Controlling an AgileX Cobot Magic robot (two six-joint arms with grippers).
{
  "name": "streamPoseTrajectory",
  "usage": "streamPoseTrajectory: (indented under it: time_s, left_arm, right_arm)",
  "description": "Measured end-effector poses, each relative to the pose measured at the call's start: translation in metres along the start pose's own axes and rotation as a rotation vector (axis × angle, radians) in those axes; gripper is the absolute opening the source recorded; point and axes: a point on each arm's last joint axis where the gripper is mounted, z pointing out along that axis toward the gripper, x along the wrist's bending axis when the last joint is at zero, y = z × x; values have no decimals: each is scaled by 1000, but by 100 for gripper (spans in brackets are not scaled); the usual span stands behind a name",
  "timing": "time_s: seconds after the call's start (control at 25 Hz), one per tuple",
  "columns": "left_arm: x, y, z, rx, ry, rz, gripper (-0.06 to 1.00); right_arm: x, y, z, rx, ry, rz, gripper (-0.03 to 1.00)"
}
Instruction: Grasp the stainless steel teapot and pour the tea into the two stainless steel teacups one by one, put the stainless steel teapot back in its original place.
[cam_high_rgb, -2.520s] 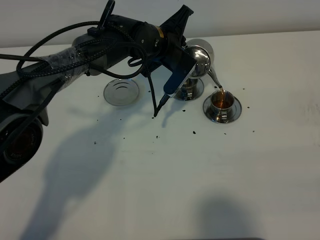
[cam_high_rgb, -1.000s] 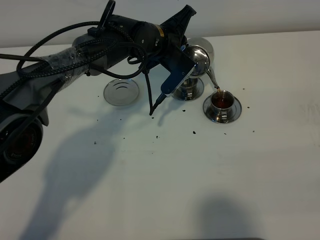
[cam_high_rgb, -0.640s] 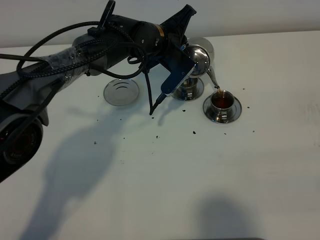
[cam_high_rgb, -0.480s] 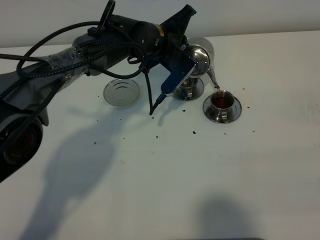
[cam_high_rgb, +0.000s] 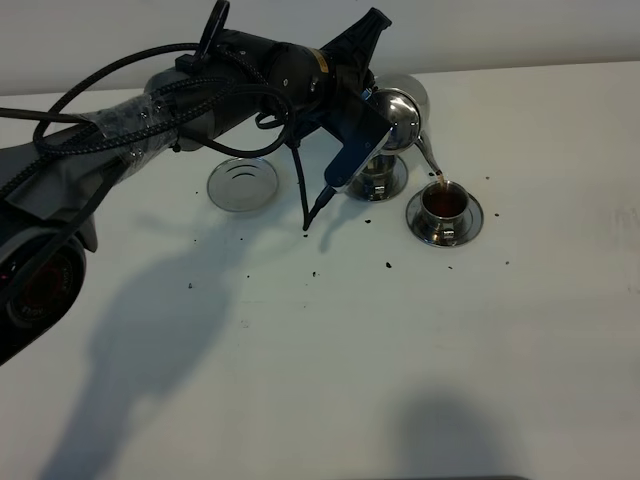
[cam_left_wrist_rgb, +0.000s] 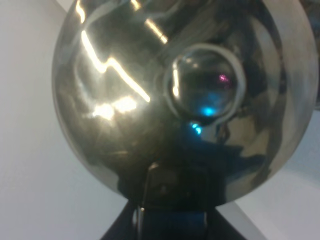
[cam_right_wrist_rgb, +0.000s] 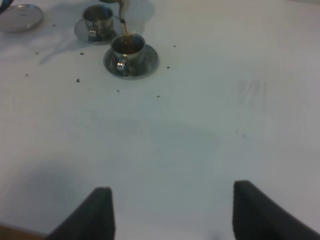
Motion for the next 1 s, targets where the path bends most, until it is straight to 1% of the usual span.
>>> streamPoseTrajectory:
  time_s: [0.32, 0.44, 0.56, 0.64, 0.72, 0.84, 0.92, 1.0]
  left_arm:
    - [-4, 2, 0, -18, -50, -142, 20]
    - [-7, 2, -1, -25, -82, -185, 20]
    - [-5, 0, -8, -29, -104, -227, 20]
    - [-1, -4, -17, -24, -104, -269, 20]
    - [5, -8, -30, -19, -106, -325, 20]
    - [13, -11, -49, -18, -130, -443, 20]
    - [15, -12, -60, -17, -164, -548, 20]
    - [15, -11, -71, -16, -225, -652, 20]
  right_arm:
    - [0, 0, 0, 0, 0, 0, 50]
    - [0, 0, 0, 0, 0, 0, 50]
    - [0, 0, 0, 0, 0, 0, 50]
    - [0, 0, 0, 0, 0, 0, 50]
    - [0, 0, 0, 0, 0, 0, 50]
    - [0, 0, 0, 0, 0, 0, 50]
    - [0, 0, 0, 0, 0, 0, 50]
    - [0, 0, 0, 0, 0, 0, 50]
